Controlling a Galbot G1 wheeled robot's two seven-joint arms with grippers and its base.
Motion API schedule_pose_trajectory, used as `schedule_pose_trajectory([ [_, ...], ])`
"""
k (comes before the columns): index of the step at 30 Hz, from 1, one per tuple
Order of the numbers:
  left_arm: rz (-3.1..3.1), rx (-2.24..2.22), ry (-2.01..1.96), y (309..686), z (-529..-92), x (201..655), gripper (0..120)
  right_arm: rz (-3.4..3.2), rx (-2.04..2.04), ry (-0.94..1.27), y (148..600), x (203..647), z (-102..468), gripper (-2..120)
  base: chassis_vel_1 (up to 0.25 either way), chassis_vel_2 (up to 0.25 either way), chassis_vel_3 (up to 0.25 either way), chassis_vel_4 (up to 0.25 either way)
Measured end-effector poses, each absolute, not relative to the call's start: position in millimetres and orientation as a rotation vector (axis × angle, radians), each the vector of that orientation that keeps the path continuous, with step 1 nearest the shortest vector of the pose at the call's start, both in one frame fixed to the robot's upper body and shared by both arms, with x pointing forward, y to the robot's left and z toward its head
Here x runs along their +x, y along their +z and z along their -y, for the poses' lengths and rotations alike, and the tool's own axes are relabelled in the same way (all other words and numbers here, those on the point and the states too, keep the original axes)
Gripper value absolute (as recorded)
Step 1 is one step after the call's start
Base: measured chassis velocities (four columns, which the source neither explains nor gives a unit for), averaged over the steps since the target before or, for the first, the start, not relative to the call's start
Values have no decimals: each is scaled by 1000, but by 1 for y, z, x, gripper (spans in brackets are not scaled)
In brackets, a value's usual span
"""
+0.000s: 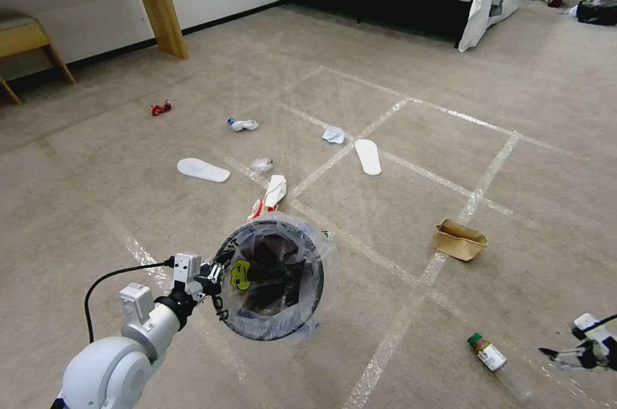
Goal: Pick up the trash bin and place the garbage on the floor into it.
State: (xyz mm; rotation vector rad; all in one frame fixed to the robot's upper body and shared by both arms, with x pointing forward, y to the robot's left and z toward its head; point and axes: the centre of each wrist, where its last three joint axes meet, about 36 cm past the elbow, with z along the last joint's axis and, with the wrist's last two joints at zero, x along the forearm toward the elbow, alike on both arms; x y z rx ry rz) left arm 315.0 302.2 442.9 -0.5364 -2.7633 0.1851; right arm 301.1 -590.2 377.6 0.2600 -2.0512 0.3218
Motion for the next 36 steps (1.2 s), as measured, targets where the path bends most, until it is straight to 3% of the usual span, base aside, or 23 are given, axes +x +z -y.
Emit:
schedule_pose_trajectory([
  [4,2758,-530,186,441,-304,315,1,2058,231,160,355,317,577,100,0,0,0,0],
  [11,2751,-512,187,437,-308,317,1,2020,250,84,339,335,560,100,0,0,0,0],
  [18,2757,-481,207,433,-310,318,1,1897,213,138,323,359,550,100,0,0,0,0],
  [25,2770,-440,220,431,-315,314,1,1805,308,339,315,382,549,100,0,0,0,0],
  [36,2777,-425,218,430,-318,313,1,1773,321,323,288,381,536,100,0,0,0,0],
])
